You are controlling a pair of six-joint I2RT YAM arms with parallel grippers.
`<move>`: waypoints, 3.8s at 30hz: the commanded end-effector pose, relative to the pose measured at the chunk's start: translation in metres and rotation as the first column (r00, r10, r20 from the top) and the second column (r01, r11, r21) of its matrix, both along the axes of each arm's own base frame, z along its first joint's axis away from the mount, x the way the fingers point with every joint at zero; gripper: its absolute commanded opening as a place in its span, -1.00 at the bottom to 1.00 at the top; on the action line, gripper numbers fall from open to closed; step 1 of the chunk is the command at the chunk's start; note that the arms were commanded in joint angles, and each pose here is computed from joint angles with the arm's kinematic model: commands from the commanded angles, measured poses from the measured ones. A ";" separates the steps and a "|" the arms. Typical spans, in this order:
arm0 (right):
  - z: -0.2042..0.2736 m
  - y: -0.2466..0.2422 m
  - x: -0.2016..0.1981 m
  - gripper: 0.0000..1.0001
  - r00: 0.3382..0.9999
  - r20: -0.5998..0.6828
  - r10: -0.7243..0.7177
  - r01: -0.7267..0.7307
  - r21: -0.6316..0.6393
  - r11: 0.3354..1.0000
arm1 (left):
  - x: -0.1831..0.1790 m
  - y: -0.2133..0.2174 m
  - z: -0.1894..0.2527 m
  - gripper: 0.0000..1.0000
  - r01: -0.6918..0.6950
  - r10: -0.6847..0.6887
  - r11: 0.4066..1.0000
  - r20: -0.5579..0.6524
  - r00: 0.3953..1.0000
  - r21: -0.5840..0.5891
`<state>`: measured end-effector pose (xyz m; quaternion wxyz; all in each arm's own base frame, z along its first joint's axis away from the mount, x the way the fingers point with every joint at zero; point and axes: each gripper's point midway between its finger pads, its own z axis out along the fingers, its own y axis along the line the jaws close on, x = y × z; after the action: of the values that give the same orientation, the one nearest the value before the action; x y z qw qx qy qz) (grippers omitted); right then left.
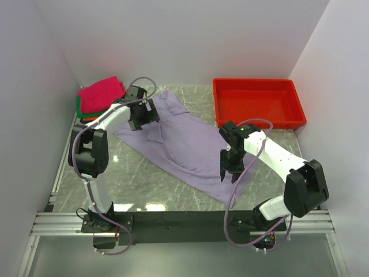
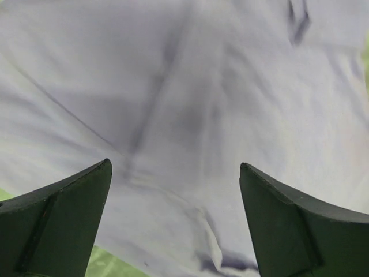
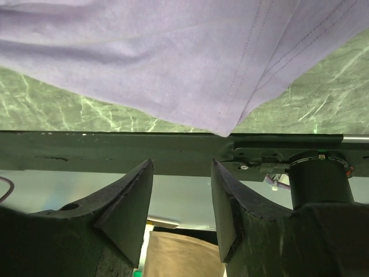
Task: Fold and stack the t-shirts
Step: Fold the tshirt
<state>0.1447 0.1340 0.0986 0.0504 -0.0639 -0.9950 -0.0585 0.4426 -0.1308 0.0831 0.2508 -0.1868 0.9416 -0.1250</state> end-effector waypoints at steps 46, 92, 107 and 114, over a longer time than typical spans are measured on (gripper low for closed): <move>0.000 -0.006 0.000 0.04 0.997 0.071 0.003 -0.003 0.002 1.000 | -0.039 -0.015 -0.051 -0.38 0.051 -0.037 0.989 -0.101 0.994 0.138; -0.024 -0.042 0.005 0.05 0.993 0.065 -0.101 0.104 -0.033 0.994 | 0.027 -0.126 -0.002 -0.92 0.152 -0.154 0.987 0.045 0.987 0.046; -0.034 -0.041 0.039 0.06 0.986 0.087 -0.140 0.140 0.001 0.990 | 0.010 -0.144 0.011 0.14 0.237 -0.234 0.971 0.083 0.969 -0.021; -0.038 -0.038 0.041 0.06 0.987 0.081 -0.140 0.140 0.017 0.990 | 0.017 -0.114 0.010 0.30 0.175 -0.185 0.975 0.062 0.981 0.140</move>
<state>0.1705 0.0919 0.0555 0.0292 -0.1338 -0.9891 -0.0548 0.4480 -0.2538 0.0535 0.2394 -0.0868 0.9609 -0.1089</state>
